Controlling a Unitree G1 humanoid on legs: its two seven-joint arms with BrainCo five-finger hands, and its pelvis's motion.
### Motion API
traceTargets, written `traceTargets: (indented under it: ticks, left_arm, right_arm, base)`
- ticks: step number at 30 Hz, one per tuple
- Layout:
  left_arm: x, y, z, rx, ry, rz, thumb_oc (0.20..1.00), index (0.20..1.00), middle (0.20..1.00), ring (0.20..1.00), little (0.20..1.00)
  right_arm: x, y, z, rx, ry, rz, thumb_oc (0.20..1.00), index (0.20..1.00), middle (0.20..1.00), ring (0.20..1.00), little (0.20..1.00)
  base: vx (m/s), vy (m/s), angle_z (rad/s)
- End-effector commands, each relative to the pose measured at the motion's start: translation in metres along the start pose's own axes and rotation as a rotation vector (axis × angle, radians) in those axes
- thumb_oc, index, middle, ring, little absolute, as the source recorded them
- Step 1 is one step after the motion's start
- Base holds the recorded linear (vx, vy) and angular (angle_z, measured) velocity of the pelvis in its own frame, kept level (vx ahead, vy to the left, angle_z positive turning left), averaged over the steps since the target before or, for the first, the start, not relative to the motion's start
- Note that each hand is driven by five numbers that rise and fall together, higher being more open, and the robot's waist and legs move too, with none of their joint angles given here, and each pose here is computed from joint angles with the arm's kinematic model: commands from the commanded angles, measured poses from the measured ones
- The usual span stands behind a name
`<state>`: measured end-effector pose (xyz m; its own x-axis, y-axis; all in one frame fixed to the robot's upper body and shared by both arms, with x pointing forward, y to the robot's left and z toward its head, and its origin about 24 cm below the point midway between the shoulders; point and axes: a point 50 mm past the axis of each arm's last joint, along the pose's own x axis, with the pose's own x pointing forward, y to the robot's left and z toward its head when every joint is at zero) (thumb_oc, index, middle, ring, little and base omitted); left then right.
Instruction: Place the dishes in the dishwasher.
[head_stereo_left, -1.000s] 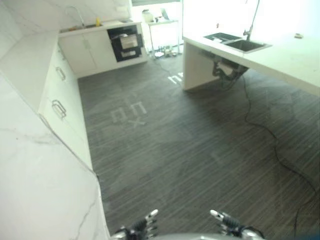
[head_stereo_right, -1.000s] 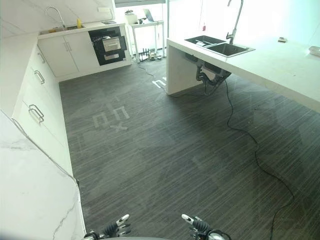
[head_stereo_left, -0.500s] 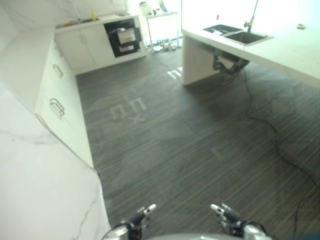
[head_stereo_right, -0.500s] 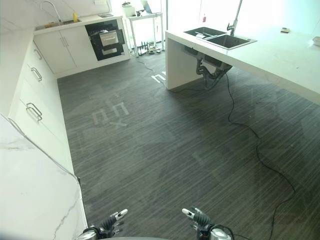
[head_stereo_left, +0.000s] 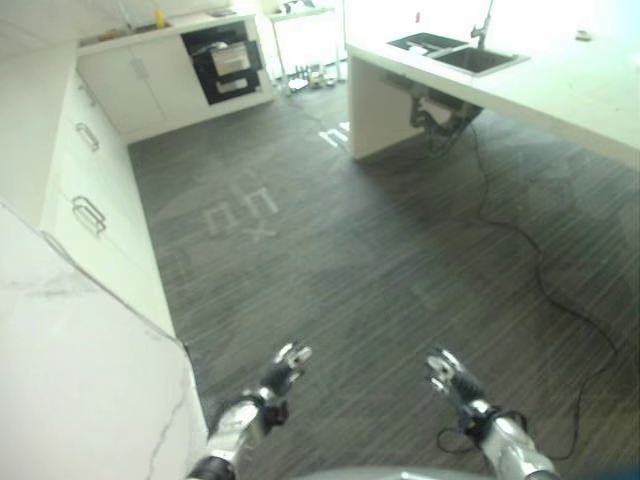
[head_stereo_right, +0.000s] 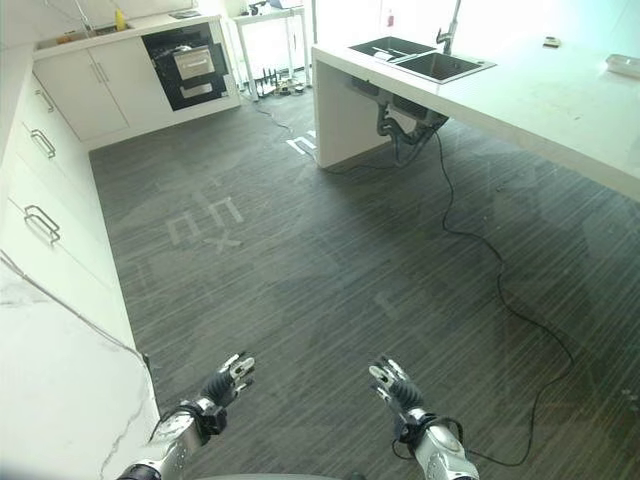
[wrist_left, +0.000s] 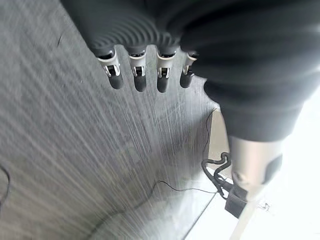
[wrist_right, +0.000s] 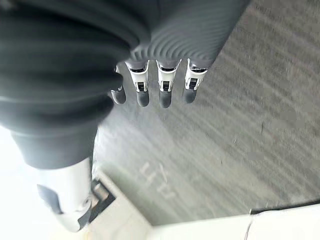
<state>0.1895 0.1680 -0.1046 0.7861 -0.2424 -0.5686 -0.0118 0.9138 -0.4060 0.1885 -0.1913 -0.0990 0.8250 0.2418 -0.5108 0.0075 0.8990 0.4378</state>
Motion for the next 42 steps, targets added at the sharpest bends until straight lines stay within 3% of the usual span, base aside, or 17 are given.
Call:
traceTargets:
  ticks: [1, 9, 18, 29, 42]
  left_arm:
    - [0.010, -0.005, 0.014, 0.030, -0.022, -0.019, 1.000, 1.000, 1.000, 1.000, 1.000]
    - [0.009, 0.005, 0.019, -0.034, -0.056, 0.065, 1.000, 1.000, 1.000, 1.000, 1.000]
    - [0.000, 0.005, 0.003, 0.012, -0.038, 0.108, 1.000, 1.000, 1.000, 1.000, 1.000]
    - [0.004, 0.011, 0.034, 0.165, -0.080, 0.095, 1.000, 1.000, 1.000, 1.000, 1.000]
    - [0.006, -0.002, 0.018, 0.285, -0.005, 0.011, 1.000, 1.000, 1.000, 1.000, 1.000]
  right_arm:
    - [0.010, 0.013, 0.007, -0.019, -0.014, 0.045, 1.000, 1.000, 1.000, 1.000, 1.000]
    - [0.009, 0.010, 0.023, -0.055, -0.069, 0.046, 1.000, 1.000, 1.000, 1.000, 1.000]
    - [0.003, 0.005, 0.010, -0.031, -0.043, 0.017, 1.000, 1.000, 1.000, 1.000, 1.000]
    - [0.006, 0.027, 0.002, -0.046, -0.054, 0.035, 1.000, 1.000, 1.000, 1.000, 1.000]
    - [-0.004, 0.005, 0.001, 0.001, -0.083, -0.024, 1.000, 1.000, 1.000, 1.000, 1.000]
  base:
    - [0.04, -0.172, 0.06]
    - [0.07, -0.119, 0.05]
    - [0.40, 0.256, -0.22]
    - [0.29, 0.259, 0.04]
    - [0.36, -0.128, 0.56]
